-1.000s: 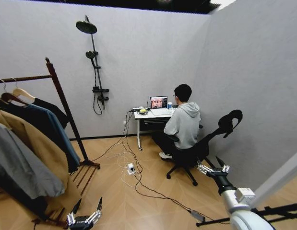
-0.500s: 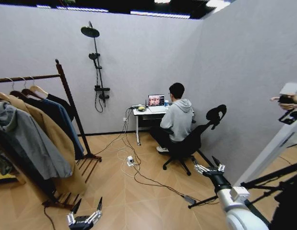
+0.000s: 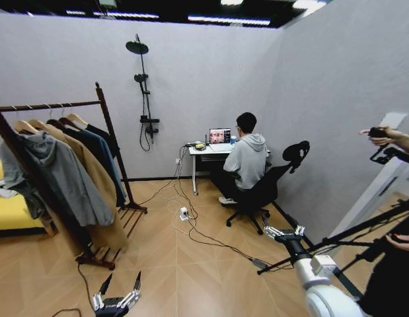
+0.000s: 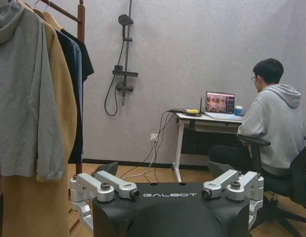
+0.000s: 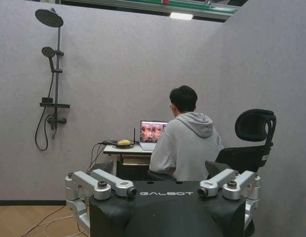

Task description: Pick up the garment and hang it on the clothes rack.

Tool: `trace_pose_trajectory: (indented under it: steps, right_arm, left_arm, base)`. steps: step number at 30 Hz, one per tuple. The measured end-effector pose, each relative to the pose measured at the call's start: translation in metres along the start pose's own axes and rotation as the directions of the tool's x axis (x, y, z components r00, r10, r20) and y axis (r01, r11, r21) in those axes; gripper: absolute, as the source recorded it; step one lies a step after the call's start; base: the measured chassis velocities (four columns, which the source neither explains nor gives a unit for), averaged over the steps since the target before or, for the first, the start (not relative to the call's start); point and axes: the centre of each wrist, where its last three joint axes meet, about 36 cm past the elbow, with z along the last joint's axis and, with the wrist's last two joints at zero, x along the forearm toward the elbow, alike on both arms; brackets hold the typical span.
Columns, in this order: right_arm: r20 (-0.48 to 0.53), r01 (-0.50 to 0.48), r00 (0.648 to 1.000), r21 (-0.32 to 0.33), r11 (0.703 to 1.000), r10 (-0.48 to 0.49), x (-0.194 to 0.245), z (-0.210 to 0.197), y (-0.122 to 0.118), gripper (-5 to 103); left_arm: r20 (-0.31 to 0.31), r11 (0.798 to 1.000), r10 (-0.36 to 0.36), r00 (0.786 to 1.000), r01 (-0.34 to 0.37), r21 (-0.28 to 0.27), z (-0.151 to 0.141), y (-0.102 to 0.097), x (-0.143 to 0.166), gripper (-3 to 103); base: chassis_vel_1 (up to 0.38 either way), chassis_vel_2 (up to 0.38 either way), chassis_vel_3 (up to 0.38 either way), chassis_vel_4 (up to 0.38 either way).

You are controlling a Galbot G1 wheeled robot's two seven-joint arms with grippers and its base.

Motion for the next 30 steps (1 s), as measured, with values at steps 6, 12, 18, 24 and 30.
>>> trace_pose_trajectory:
  steps: [6,12,18,24,30]
  right_arm:
    - [-0.002,0.001,1.0,0.0,1.0,-0.001,0.0003,0.0009,0.0018,100]
    - [-0.006,0.004,1.0,0.002,1.0,-0.004,0.0007,0.0022,0.0034,100]
    - [0.017,0.044,0.999,0.026,0.999,-0.045,0.0001,0.0086,-0.0012,100]
    - [0.02,0.057,0.998,0.011,0.998,-0.058,-0.0006,0.0083,-0.0014,100]
    - [0.008,0.116,0.993,-0.033,0.993,-0.116,-0.0028,0.0037,-0.0028,100]
  left_arm:
    - [0.0,1.0,0.0,1.0,0.0,0.0,0.0,0.0,0.0,100]
    - [0.0,1.0,0.0,1.0,0.0,0.0,0.0,0.0,0.0,100]
    - [0.0,1.0,0.0,1.0,0.0,0.0,0.0,0.0,0.0,100]
    - [0.0,1.0,0.0,1.0,0.0,0.0,0.0,0.0,0.0,100]
    - [0.0,1.0,0.0,1.0,0.0,0.0,0.0,0.0,0.0,100]
  base:
    - [0.187,-0.194,-0.201,0.213]
    - [0.184,-0.187,-0.197,0.19]
    - [0.146,-0.144,-0.152,0.176]
    - [0.02,-0.016,-0.011,0.01]
    - [-0.023,0.022,0.03,-0.015]
